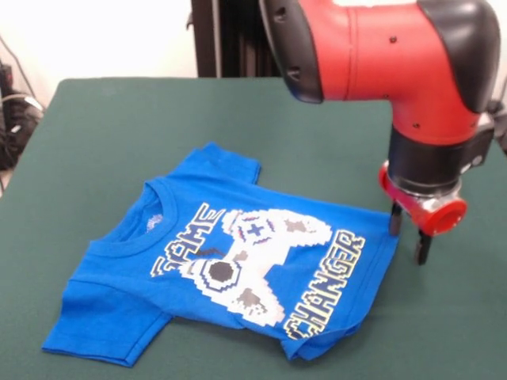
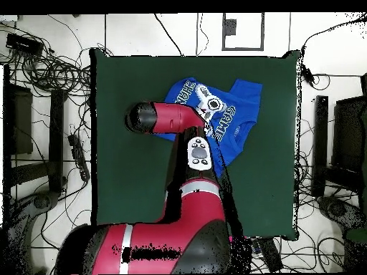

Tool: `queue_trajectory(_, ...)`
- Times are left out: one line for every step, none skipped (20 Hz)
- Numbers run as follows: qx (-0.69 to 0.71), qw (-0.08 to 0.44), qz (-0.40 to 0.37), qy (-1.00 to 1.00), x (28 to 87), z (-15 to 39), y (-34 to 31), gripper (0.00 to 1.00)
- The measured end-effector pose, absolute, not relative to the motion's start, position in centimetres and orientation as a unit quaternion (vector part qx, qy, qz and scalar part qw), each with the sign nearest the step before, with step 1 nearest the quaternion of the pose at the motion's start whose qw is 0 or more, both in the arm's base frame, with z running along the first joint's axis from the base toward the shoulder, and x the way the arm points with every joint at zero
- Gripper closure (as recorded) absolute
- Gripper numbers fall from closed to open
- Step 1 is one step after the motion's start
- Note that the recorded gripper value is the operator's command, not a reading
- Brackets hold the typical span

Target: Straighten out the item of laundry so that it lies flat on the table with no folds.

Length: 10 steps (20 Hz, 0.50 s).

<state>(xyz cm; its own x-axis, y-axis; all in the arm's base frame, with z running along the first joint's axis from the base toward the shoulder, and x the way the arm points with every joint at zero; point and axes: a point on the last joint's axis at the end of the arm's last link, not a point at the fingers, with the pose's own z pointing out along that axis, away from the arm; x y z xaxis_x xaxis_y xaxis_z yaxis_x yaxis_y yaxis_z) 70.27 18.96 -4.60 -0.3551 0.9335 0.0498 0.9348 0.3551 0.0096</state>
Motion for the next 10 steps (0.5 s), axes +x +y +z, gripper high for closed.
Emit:
queue_trajectory(-0.565,0.025,-0.013,-0.825,70.0,-4.6,19.2,0.0)
queue_trajectory(-0.562,0.039,-0.003,-0.826,69.4,-4.4,19.6,0.0)
queue_trajectory(-0.56,0.05,0.005,-0.827,69.0,-4.3,19.9,0.0)
queue_trajectory(-0.557,0.066,0.016,-0.827,68.4,-4.1,20.1,0.0)
queue_trajectory(-0.556,0.076,0.023,-0.827,68.0,-3.9,20.2,0.0)
queue_trajectory(-0.553,0.093,0.035,-0.827,67.4,-3.5,20.4,0.0)
queue_trajectory(-0.55,0.111,0.047,-0.826,66.8,-3.1,20.6,0.0)
queue_trajectory(-0.545,0.137,0.066,-0.824,65.9,-2.4,20.8,0.0)
queue_trajectory(-0.543,0.148,0.074,-0.823,65.5,-2.1,20.9,0.0)
queue_trajectory(-0.54,0.162,0.084,-0.822,65.1,-1.5,21.1,0.0)
